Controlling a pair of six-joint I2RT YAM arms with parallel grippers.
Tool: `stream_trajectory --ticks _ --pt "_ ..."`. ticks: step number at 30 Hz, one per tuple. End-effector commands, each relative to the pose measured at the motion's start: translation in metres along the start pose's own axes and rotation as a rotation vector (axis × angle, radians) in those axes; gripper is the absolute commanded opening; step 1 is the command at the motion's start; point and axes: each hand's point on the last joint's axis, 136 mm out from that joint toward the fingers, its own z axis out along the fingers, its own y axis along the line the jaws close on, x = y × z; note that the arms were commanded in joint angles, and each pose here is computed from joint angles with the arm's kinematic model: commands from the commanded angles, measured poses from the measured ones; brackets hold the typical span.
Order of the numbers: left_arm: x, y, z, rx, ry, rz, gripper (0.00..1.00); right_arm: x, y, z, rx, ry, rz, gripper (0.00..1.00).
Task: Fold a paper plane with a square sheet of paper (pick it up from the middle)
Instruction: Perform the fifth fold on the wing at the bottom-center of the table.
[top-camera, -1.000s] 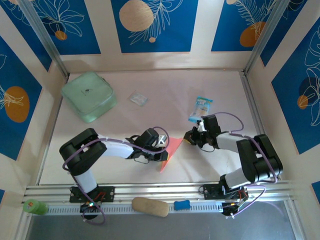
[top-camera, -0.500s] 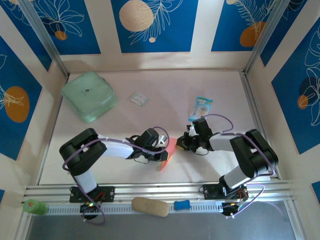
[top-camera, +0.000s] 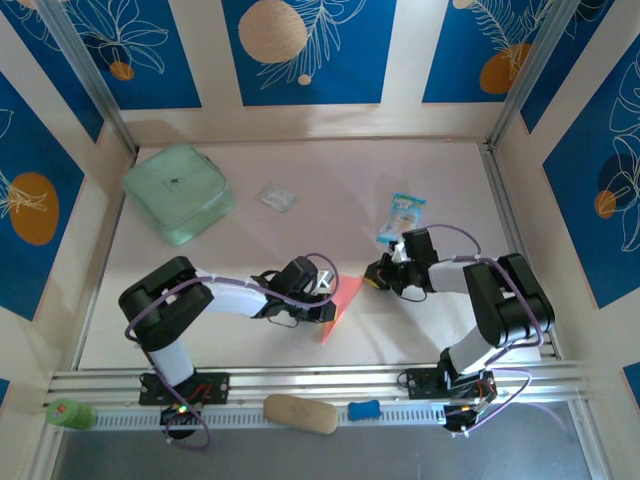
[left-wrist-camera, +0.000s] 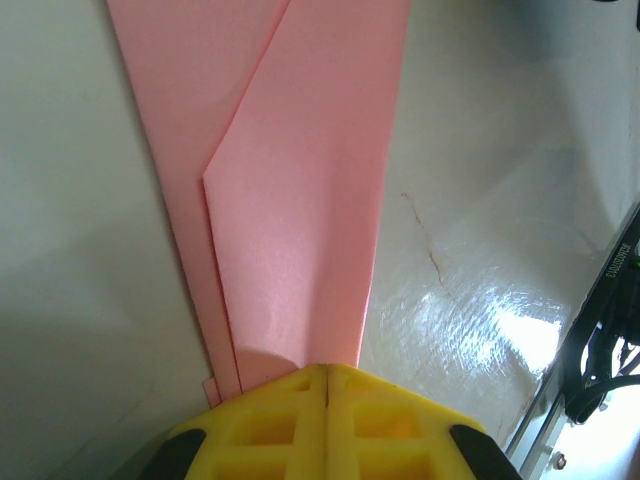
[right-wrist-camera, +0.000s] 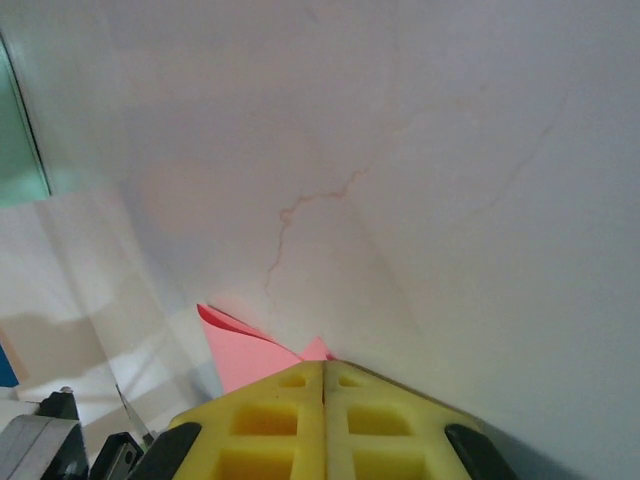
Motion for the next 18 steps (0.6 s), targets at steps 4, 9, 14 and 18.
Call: stream_trajectory --ticks 4,9,14,18 --pt "0.041 0.055 0.002 -0.192 0.12 -0.077 0.0 0.018 0.03 -0.01 -0.021 -0.02 -0.102 0.06" --pt "0.04 0.054 0.0 -0.192 0.112 -0.075 0.0 0.055 0.037 0.008 -0.009 0.074 -0.151 0.05" --pt "0.038 0.05 -0.001 -0.178 0.101 -0.072 0.0 0.073 0.026 0.02 0.015 0.096 -0.137 0.04" --pt "0.036 0.045 -0.002 -0.159 0.098 -0.065 0.0 0.078 0.008 0.032 0.068 0.128 -0.11 0.02"
